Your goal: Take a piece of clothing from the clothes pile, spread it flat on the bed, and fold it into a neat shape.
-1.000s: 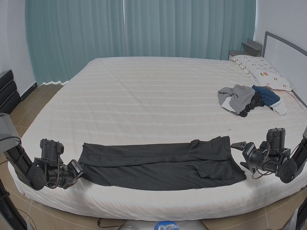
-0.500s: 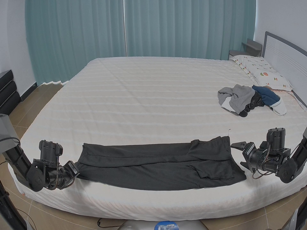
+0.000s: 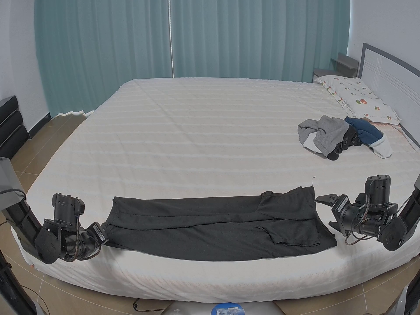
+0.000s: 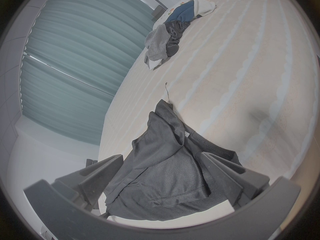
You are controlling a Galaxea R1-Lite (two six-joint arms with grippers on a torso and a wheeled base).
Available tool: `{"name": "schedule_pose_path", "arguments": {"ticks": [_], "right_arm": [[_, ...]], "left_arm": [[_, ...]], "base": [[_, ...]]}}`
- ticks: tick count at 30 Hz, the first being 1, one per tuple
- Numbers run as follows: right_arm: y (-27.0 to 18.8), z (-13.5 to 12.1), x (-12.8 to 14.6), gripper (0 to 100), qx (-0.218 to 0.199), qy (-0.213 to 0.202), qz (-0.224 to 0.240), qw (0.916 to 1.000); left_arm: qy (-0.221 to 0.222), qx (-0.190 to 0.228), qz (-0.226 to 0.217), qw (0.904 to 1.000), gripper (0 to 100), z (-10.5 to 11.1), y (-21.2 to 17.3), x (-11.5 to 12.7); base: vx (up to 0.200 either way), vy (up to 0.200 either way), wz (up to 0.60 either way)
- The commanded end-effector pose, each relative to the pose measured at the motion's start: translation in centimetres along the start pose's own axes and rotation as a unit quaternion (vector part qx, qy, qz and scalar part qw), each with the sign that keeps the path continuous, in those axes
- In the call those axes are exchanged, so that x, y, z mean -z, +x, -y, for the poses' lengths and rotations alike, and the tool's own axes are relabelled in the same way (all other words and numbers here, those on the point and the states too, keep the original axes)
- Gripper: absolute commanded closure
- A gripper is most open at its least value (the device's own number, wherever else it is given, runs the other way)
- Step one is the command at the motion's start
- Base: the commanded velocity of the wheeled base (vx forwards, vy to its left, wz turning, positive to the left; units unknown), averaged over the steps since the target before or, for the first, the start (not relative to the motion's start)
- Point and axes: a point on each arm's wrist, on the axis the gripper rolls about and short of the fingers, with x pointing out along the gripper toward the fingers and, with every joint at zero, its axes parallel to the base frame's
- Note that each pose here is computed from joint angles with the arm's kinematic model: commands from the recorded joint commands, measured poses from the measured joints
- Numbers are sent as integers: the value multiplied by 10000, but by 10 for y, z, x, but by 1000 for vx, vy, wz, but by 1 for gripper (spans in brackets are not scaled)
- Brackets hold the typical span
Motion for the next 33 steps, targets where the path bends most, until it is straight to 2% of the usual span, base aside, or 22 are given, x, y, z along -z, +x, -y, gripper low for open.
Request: {"name": "schedule_pose_path", "arguments": {"ticks": [1,7,12,18,22,29,30,33], "right_arm": [[0,0,0,0,-5,-2,-4,10000],[-3,-3,-2,0,-67,-5,54,10000],[-5,-4,-1,0,-86,-15,51,9999],[-6,-4,-2,0,-96,-13,66,9999],[-6,-4,-1,0,-99,-2,60,9999],[-6,-4,-1,0,-102,2,54,9999],[-5,-4,-1,0,-96,3,50,9999],[-6,-4,-1,0,-102,2,54,9999]], "left_arm": [[-51,81,90,9999,0,1,-5,-3],[-213,458,582,9970,0,7,-26,-25],[-134,863,569,9945,0,19,-25,-36],[198,1103,347,9931,0,23,-9,-47],[856,1053,187,9906,0,22,12,-48],[1190,1164,163,9859,0,31,33,-56],[1266,1162,172,9850,100,32,36,-57],[1454,1168,176,9823,100,35,43,-58]], "base": [[0,0,0],[0,0,0],[0,0,0],[0,0,0],[0,0,0],[0,0,0],[0,0,0],[0,0,0]]}}
